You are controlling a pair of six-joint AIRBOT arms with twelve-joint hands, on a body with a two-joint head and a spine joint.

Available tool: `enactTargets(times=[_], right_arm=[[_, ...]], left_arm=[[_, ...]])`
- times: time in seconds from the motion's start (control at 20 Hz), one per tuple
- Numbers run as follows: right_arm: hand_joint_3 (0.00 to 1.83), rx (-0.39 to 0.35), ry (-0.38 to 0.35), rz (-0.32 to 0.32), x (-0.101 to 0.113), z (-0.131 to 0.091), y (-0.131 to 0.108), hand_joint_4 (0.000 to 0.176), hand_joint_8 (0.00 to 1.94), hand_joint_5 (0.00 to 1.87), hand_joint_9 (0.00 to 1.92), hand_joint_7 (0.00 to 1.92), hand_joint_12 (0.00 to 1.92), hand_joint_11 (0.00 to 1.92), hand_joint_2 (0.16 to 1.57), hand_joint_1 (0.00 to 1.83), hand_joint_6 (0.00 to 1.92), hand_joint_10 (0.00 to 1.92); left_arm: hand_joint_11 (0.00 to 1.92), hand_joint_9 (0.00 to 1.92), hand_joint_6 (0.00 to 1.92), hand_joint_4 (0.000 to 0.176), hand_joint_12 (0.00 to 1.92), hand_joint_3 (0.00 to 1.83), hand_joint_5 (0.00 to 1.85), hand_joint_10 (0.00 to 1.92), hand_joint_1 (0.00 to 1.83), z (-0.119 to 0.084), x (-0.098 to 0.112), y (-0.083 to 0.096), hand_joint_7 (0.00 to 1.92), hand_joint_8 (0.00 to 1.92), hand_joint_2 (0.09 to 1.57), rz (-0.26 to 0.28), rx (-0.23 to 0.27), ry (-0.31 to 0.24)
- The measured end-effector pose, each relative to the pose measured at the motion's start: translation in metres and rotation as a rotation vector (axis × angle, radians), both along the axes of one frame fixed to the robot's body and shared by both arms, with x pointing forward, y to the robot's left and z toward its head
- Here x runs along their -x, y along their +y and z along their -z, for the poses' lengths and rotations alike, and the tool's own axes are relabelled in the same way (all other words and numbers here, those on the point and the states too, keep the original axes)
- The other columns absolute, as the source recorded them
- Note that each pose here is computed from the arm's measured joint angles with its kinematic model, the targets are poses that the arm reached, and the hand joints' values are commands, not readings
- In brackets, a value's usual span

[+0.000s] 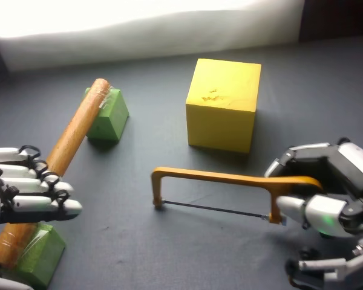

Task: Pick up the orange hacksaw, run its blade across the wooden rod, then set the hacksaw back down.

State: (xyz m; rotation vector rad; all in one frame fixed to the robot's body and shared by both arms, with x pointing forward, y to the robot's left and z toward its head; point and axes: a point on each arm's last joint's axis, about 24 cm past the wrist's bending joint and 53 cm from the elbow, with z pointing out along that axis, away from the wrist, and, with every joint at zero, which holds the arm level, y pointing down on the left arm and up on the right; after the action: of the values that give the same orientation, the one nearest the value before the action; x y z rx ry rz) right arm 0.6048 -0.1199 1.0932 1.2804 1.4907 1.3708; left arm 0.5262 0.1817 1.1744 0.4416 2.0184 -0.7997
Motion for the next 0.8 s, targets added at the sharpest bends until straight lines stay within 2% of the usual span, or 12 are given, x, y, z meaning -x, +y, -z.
enactTargets(times=[0.2,0.25,0.3,0.5,0.55,0.6,0.65,0.7,0.8], right_arm=[[0.00,-0.010,0.003,0.035,0.006,0.010,-0.011,0.000,1.15,0.72,0.86,0.86,1.54,0.68,1.18,1.35,1.18,1.40],[0.00,-0.008,0.005,0.030,0.007,0.012,-0.010,0.000,1.24,0.73,0.78,0.87,1.52,0.67,1.21,1.21,1.25,1.07],[0.00,-0.009,0.003,0.023,0.008,0.012,-0.009,0.000,1.26,0.72,0.79,0.87,1.49,0.66,1.21,1.18,1.28,0.89],[0.00,-0.011,-0.004,-0.015,0.012,0.012,-0.002,0.000,1.29,0.67,0.74,0.83,1.49,0.54,1.24,1.16,1.39,0.70],[0.00,-0.010,0.000,-0.023,0.013,0.014,-0.001,0.000,0.67,0.63,0.71,0.72,1.48,0.46,1.18,1.13,0.67,0.65],[0.00,-0.010,0.003,-0.033,0.014,0.015,0.001,0.000,0.30,0.68,0.69,0.74,1.45,0.43,1.16,1.10,0.31,0.55],[0.00,-0.012,-0.008,-0.043,0.014,0.012,0.003,0.000,0.12,0.70,0.68,0.75,1.46,0.39,1.16,1.07,0.15,0.45],[0.00,-0.008,-0.028,-0.059,0.014,0.007,0.006,0.000,0.03,0.68,0.67,0.71,1.43,0.35,1.14,1.05,0.05,0.29],[0.00,-0.007,-0.068,-0.081,0.011,-0.006,0.010,0.000,0.00,0.53,0.56,0.55,1.37,0.16,1.13,0.97,0.00,0.07]], left_arm=[[0.00,0.18,0.00,0.000,0.50,0.00,0.21,0.00,0.00,-0.019,0.004,-0.007,0.20,0.00,1.21,0.084,0.067,-0.040],[0.00,0.20,0.00,0.000,0.54,0.00,0.23,0.00,0.00,-0.023,0.005,-0.008,0.22,0.00,1.22,0.101,0.081,-0.046],[0.00,0.18,0.00,0.000,0.51,0.00,0.20,0.00,0.00,-0.027,0.007,-0.011,0.19,0.00,1.21,0.128,0.100,-0.054],[0.00,0.17,0.00,0.000,0.49,0.00,0.19,0.00,0.00,-0.043,0.017,-0.017,0.18,0.00,1.22,0.218,0.155,-0.091],[0.00,0.18,0.00,0.000,0.52,0.00,0.20,0.00,0.00,-0.046,0.020,-0.019,0.19,0.00,1.21,0.234,0.165,-0.095],[0.00,0.18,0.01,0.000,0.53,0.00,0.21,0.00,0.00,-0.048,0.023,-0.021,0.20,0.00,1.21,0.251,0.175,-0.098],[0.00,0.18,0.01,0.000,0.53,0.00,0.21,0.00,0.00,-0.049,0.024,-0.025,0.20,0.00,1.21,0.264,0.182,-0.104],[0.00,0.18,0.00,0.000,0.50,0.00,0.21,0.00,0.00,-0.049,0.027,-0.029,0.20,0.00,1.21,0.284,0.187,-0.106],[0.00,0.18,0.00,0.000,0.47,0.00,0.21,0.00,0.00,-0.047,0.033,-0.033,0.20,0.00,1.21,0.321,0.176,-0.115]])
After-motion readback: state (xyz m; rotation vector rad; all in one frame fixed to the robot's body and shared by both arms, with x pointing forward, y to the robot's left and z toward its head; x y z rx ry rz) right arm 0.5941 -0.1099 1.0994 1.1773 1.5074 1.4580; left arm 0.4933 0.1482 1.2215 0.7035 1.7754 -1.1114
